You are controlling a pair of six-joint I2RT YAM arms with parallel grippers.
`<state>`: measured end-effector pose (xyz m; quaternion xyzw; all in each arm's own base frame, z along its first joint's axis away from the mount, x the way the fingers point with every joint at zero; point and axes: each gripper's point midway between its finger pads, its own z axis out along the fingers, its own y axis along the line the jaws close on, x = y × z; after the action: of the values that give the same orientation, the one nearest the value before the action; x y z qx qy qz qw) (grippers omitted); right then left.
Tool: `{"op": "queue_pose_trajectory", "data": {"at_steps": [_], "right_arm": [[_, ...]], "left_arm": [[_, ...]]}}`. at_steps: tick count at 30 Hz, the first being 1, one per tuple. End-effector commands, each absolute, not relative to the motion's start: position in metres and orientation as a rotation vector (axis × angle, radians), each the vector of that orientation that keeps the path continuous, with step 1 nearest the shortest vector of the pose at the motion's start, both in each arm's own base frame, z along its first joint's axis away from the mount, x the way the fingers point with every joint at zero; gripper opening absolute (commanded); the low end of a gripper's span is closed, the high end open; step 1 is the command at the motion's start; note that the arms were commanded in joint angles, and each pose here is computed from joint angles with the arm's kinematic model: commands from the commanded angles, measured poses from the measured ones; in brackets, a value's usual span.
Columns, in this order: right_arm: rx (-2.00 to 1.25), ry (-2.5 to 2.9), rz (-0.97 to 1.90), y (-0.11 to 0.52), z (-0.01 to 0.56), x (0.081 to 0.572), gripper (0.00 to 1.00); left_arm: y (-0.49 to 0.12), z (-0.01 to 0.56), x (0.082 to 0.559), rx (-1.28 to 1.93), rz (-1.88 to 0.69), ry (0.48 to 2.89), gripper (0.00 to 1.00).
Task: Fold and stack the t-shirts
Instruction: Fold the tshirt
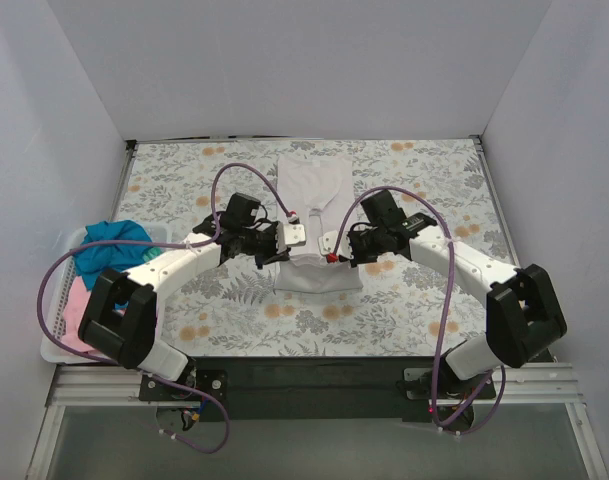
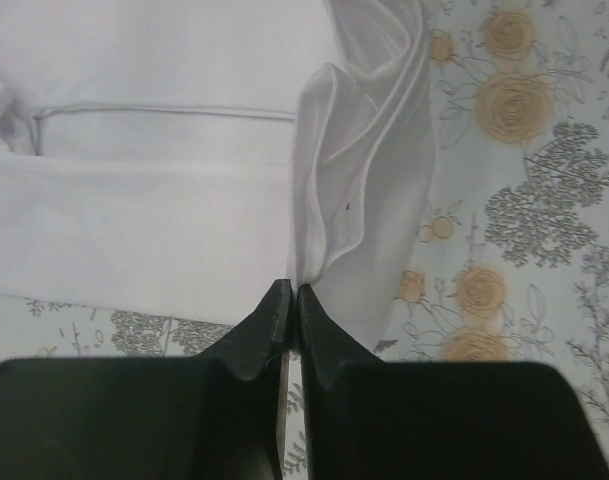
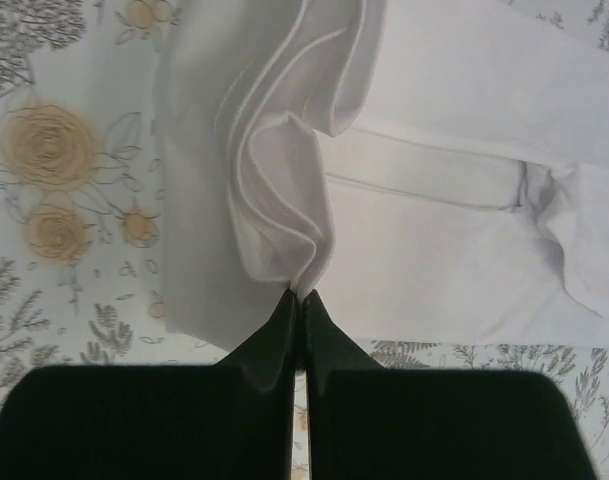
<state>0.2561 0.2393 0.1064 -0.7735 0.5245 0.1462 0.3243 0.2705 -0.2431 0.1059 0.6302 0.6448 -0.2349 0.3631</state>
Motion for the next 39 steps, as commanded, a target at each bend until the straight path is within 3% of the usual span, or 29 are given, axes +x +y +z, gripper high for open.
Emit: {"op": "queue_pose_trajectory", "data": {"at_steps": [1, 16, 31, 34, 35, 39], "right_arm": [[-2.018, 1.314, 0.391, 0.246, 0.117, 0.287, 0.01], [-1.962, 1.346, 0.339, 0.252, 0.106, 0.402, 0.01], [-1.969, 1.439, 0.300, 0.248, 0.062, 0.441, 0.03], [-1.930, 1.465, 0.259, 0.247, 0.074, 0.451, 0.27], [-1.901, 1.481, 0.251, 0.247, 0.083, 0.453, 0.45], [-1.738, 1.525, 0.211, 0.244, 0.140, 0.467, 0.68]], "left_arm": [[-0.250, 0.128, 0.316, 1.582, -0.567, 1.567, 0.00], [-0.238, 0.100, 0.441, 1.507, -0.425, 1.599, 0.00], [-0.232, 0.065, 0.468, 1.492, -0.377, 1.640, 0.00], [-0.229, 0.075, 0.477, 1.431, -0.352, 1.675, 0.15], [-0.224, 0.081, 0.484, 1.395, -0.335, 1.692, 0.24], [-0.207, 0.137, 0.505, 1.056, -0.445, 1.852, 0.41]]}}
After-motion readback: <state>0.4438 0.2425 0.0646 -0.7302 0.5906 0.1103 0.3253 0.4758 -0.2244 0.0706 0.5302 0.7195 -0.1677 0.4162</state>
